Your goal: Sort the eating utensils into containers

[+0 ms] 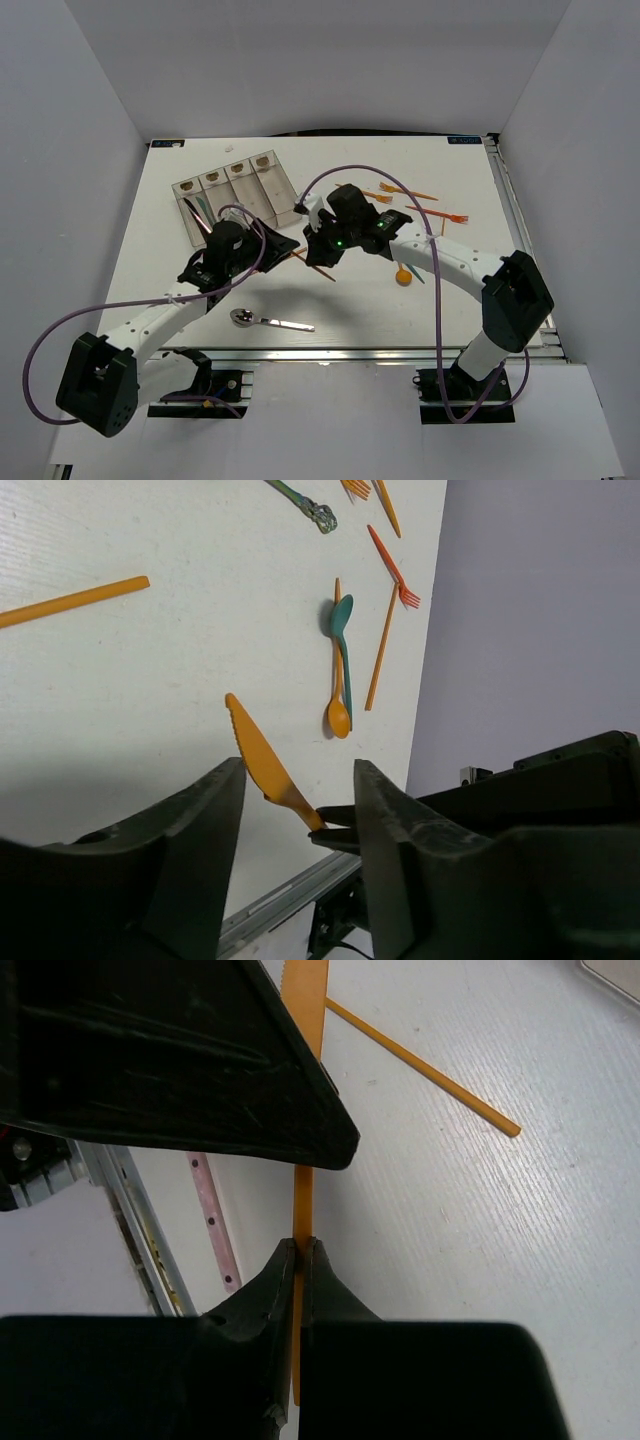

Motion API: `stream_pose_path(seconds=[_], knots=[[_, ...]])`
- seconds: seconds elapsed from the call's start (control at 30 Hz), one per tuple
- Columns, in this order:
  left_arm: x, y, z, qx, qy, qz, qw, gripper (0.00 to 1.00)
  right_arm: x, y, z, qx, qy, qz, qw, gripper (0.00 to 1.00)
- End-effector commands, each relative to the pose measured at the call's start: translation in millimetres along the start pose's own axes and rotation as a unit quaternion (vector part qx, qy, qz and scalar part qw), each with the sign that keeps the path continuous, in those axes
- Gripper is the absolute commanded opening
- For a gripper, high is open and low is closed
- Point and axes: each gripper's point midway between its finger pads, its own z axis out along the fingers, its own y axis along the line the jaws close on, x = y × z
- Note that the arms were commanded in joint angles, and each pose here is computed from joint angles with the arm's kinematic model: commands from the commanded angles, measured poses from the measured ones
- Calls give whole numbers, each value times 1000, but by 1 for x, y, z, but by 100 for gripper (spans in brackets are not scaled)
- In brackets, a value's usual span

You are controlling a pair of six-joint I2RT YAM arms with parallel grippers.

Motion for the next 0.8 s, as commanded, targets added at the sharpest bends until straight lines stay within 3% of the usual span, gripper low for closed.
stream_pose_path(seconds=[0.0, 0.07, 0.23, 0.37, 0.4, 0.5, 0.57, 0.7, 0.73, 0.77], knots=[[-10, -25, 1, 30, -14, 17, 999, 55, -42, 14, -13, -17, -58, -6, 998, 0], [-10, -27, 1, 36, -13, 19, 999, 49, -42, 15, -12, -18, -58, 5, 998, 0], [-6, -33, 2, 52, -1, 33, 998, 7, -38, 11, -8, -14, -56, 2, 998, 2], [-14, -22, -1, 1, -8, 76, 997, 0, -35, 16, -12, -37, -49, -55, 997, 57], [-20, -18, -5, -30, -11, 83, 996, 0, -34, 21, -15, -68, -49, -106, 991, 86], [-56, 10, -22, -116, -46, 139, 982, 0, -26, 28, -33, -127, -44, -178, 975, 89], [-104, 14, -39, -146, -84, 147, 975, 0, -20, 20, -42, -135, -40, -181, 973, 89], [-170, 41, -74, -221, -99, 167, 956, 0, -20, 4, -54, -129, -52, -183, 973, 89], [-194, 31, -83, -221, -119, 171, 953, 0, -20, 0, -56, -125, -55, -182, 974, 89], [-209, 55, -88, -258, -106, 167, 946, 0, -20, -5, -59, -117, -58, -180, 975, 89]])
